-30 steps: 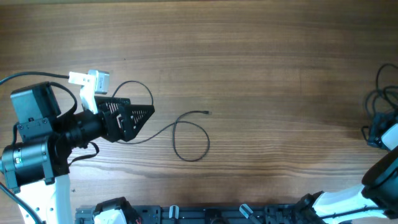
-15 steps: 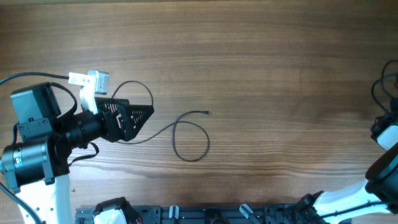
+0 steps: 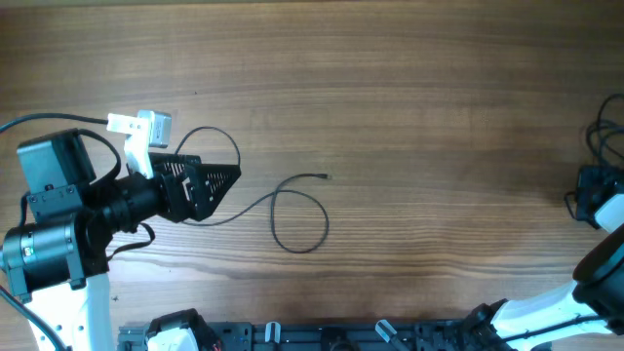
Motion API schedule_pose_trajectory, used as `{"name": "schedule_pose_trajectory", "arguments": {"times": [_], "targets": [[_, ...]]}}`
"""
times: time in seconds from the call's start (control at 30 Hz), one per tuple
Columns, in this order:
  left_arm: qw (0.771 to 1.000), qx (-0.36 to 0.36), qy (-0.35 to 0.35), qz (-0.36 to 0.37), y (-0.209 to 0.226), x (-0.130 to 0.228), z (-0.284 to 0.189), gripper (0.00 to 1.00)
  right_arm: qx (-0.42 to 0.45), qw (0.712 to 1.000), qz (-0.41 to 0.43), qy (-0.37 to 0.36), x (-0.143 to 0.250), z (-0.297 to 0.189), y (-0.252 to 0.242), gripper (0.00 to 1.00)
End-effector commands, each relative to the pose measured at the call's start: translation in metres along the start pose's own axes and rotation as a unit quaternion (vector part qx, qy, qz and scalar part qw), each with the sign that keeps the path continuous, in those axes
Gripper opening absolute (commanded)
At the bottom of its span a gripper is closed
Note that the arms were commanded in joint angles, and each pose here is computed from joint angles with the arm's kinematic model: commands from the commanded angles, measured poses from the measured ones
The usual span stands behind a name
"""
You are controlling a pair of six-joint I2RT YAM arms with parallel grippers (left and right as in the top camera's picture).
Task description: Untangle cables
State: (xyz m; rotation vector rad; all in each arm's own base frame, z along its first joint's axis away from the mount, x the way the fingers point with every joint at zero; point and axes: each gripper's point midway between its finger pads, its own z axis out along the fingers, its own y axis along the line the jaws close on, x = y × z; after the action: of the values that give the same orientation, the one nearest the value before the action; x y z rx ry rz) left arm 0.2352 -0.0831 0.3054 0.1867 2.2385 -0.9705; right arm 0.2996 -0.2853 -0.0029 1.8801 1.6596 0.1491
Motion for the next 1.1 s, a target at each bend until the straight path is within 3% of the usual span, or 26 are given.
{"name": "schedule_pose_trajectory", "arguments": {"times": [0.0,0.2,0.3,0.4,0.53,0.63,0.7,0.77,0.87,0.97,1.07], "targets": [[1.000,0.000,-0.003,0.017,-0.003,-0.001,-0.001,0.99,0.063,0.996,0.043,0.045,0.027,0.004,-0.036,1.00],[1.000,0.000,-0.002,0.016,-0.002,-0.001,-0.001,0.99,0.054,0.993,0.028,0.106,0.050,0.001,-0.036,1.00],[1.000,0.000,-0.002,0.016,-0.002,-0.001,-0.001,1.00,-0.051,0.972,0.008,0.228,0.089,-0.013,-0.001,1.00],[1.000,0.000,-0.002,0.017,-0.002,-0.001,-0.001,1.00,-0.183,0.924,0.012,0.337,0.117,-0.044,0.045,1.00],[1.000,-0.007,-0.003,0.017,0.000,-0.001,-0.001,1.00,-0.378,0.831,-0.052,0.404,0.131,-0.099,0.120,1.00],[0.999,-0.032,0.000,0.017,0.009,-0.001,-0.001,1.00,-0.525,0.721,-0.202,0.404,0.151,-0.159,0.159,1.00],[0.998,-0.053,-0.001,0.020,0.017,-0.002,-0.001,1.00,-0.591,0.627,-0.308,0.403,0.173,-0.202,0.166,1.00],[0.997,-0.070,-0.009,0.028,0.023,-0.008,-0.002,0.99,-0.609,0.565,-0.369,0.417,0.194,-0.231,0.161,1.00],[0.994,-0.099,-0.031,0.030,0.033,-0.020,-0.004,1.00,-0.630,0.512,-0.412,0.413,0.225,-0.258,0.161,1.00],[0.977,-0.197,-0.080,-0.028,0.068,-0.040,-0.019,1.00,-0.634,0.459,-0.429,0.450,0.267,-0.283,0.156,1.00],[0.954,-0.266,-0.115,-0.079,0.095,-0.047,-0.038,1.00,-0.638,0.386,-0.448,0.493,0.319,-0.313,0.141,1.00]]}}
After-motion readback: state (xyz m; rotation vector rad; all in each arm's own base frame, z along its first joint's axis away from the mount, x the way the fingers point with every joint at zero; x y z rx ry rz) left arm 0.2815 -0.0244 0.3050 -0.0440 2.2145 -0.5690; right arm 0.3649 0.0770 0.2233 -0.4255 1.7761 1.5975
